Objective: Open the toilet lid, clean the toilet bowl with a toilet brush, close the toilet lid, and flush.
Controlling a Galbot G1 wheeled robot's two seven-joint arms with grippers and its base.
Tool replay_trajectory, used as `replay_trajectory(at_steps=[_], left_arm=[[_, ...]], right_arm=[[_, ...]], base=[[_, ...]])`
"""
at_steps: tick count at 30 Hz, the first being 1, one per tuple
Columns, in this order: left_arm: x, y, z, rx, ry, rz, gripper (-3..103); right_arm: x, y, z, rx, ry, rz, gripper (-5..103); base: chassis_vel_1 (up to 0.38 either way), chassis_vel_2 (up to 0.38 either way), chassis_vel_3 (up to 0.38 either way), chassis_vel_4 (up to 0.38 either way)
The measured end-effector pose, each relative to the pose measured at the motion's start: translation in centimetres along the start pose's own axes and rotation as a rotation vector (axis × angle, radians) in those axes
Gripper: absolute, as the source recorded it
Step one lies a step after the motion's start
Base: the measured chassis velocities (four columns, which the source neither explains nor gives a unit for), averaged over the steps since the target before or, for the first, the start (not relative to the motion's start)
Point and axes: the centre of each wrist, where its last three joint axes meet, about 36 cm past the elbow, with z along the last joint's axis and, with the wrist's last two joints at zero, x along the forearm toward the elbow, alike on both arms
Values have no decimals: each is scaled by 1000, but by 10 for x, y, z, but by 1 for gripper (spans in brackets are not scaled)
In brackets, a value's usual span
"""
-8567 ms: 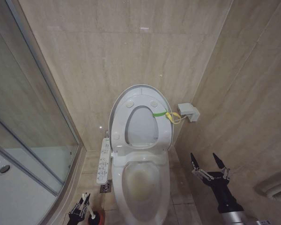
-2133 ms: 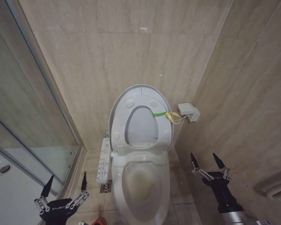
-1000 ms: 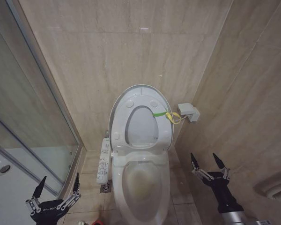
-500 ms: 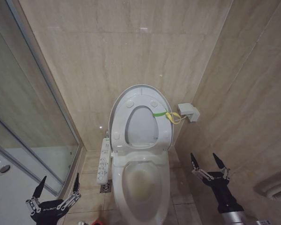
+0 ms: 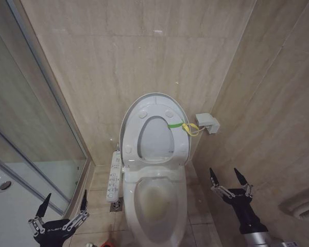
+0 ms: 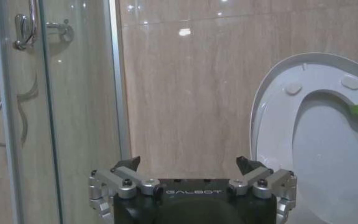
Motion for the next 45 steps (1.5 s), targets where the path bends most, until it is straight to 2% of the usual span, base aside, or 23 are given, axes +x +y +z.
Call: replay_trajectory(at_steps=[45], left_arm=[[0, 0, 0, 0, 1, 0, 100]], right_arm=[[0, 0, 0, 0, 0, 0, 100]], base=[[0, 0, 0, 0]])
